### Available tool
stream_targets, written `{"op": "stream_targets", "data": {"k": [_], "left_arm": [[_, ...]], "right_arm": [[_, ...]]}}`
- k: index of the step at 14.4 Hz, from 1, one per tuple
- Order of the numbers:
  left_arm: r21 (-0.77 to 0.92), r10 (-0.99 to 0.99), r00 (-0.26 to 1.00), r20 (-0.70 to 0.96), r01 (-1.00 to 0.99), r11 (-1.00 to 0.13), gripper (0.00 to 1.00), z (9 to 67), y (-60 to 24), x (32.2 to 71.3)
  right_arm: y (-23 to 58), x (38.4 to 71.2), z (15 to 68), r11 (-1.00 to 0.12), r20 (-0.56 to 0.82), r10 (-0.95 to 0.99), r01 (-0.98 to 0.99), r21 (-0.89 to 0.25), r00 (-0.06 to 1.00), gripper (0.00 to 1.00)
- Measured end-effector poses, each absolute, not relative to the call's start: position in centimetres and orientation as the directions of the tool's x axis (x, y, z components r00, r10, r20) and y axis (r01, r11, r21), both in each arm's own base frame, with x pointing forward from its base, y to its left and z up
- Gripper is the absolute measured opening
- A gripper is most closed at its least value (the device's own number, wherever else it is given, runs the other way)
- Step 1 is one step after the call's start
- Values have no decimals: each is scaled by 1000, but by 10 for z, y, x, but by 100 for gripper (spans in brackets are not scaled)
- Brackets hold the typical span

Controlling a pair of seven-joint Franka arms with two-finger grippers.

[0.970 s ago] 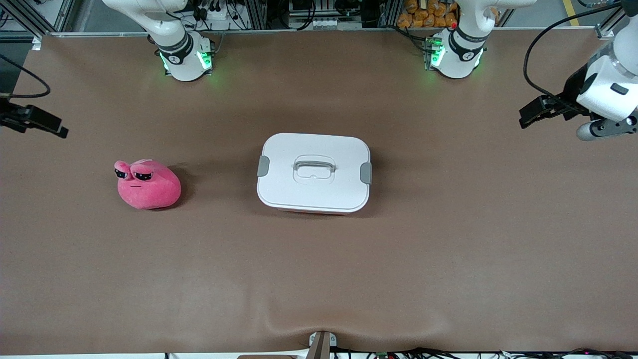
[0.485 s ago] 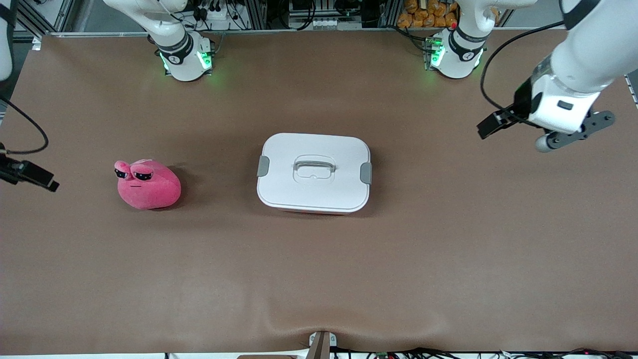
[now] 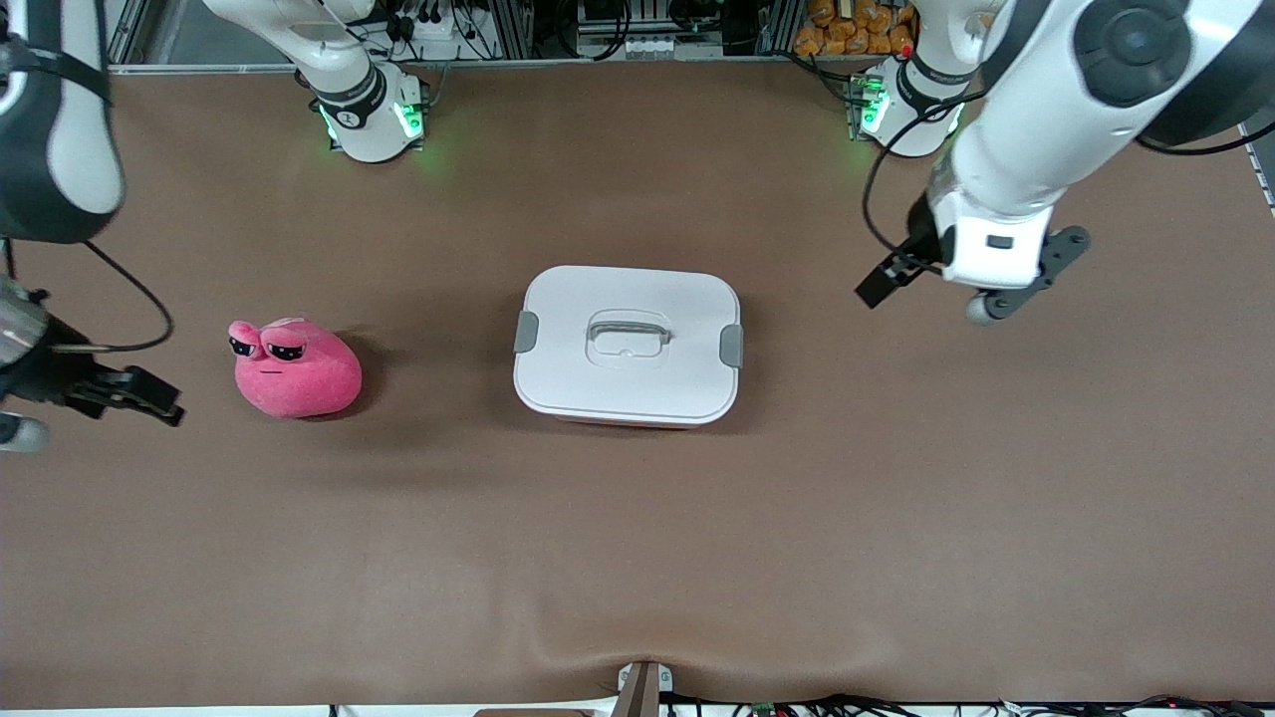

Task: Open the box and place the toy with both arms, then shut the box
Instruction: 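Move the left gripper toward the white box lid handle, then grasp the lid handle with the left gripper while the right gripper reaches the toy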

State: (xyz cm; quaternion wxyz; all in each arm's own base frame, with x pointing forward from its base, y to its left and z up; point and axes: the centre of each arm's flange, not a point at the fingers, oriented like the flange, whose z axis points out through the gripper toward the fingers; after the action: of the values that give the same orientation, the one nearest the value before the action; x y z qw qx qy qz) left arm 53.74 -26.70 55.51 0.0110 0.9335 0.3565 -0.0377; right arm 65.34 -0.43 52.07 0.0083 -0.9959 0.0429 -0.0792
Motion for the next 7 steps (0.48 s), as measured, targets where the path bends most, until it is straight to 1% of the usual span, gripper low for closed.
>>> {"op": "stream_targets", "data": {"k": [3,5,7], "left_arm": [[1,744,663,-86,746,-665,100,533,-314,531],[9,791,604,-93,795,-606,100,519,-341,527],[16,844,526,-103,849,-527,100,507,-365,524]], "right_arm": [[-10,653,511,-995,121,-97,-96,-18,988,100],[-22,645,504,-993,40,-115,-115,-12,993,100],[-20,640,501,-994,-5,-111,-111,-11,994,100]]}}
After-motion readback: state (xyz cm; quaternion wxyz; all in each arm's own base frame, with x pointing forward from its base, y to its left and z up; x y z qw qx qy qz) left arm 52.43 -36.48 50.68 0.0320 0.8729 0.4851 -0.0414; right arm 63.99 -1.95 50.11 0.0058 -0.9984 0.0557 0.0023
